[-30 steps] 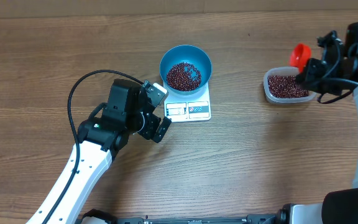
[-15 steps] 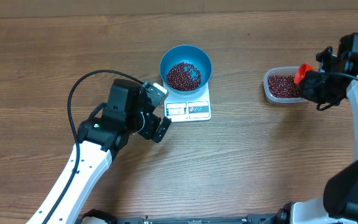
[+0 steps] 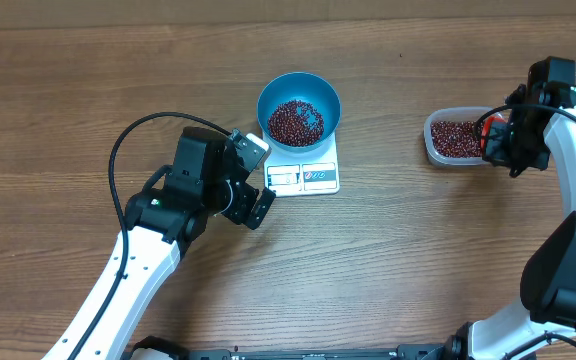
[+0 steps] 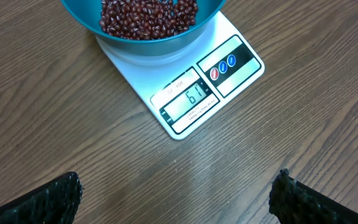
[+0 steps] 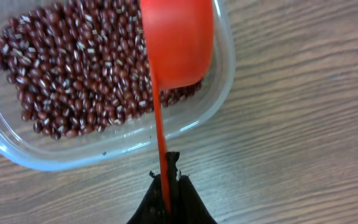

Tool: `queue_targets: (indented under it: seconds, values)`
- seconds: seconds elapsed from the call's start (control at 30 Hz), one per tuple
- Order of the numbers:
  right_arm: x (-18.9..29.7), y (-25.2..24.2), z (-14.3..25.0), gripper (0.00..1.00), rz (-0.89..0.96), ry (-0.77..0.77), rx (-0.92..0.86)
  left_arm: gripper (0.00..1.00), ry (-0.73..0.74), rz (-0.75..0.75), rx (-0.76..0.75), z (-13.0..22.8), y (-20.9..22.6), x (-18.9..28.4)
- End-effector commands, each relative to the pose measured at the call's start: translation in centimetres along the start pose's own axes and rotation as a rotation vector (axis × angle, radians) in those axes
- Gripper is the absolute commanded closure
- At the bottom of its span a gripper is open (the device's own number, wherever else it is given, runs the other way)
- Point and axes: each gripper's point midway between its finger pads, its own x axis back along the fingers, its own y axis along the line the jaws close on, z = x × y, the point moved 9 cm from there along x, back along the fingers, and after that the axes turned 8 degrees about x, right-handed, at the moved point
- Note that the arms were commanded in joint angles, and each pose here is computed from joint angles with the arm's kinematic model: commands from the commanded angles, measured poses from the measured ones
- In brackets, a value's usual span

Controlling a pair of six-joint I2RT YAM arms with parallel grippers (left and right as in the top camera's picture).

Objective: Scoop item into bowl and weigh 150g on scale
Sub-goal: 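Lower the scoop into the tub and scoop more beans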

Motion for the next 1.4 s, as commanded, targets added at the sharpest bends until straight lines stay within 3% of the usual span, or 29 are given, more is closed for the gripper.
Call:
queue_targets:
  seconds: [0.0, 0.83, 1.37]
  values:
    - [0.1, -0.7, -0.2, 0.96, 0.046, -0.015, -0.011, 0.01, 0.008, -0.009, 0.017, 0.1, 0.2, -0.2]
    - [-1.9, 0.1, 0.6, 0.96, -0.030, 0.002, -0.008, 0.00, 0.008, -0.008, 0.016, 0.1, 0.2, -0.2]
    - [-2.9, 3.1, 0.9, 0.96, -0.106, 0.007, 0.063, 0.00, 0.008, -0.008, 0.016, 0.1, 0.2, -0.2]
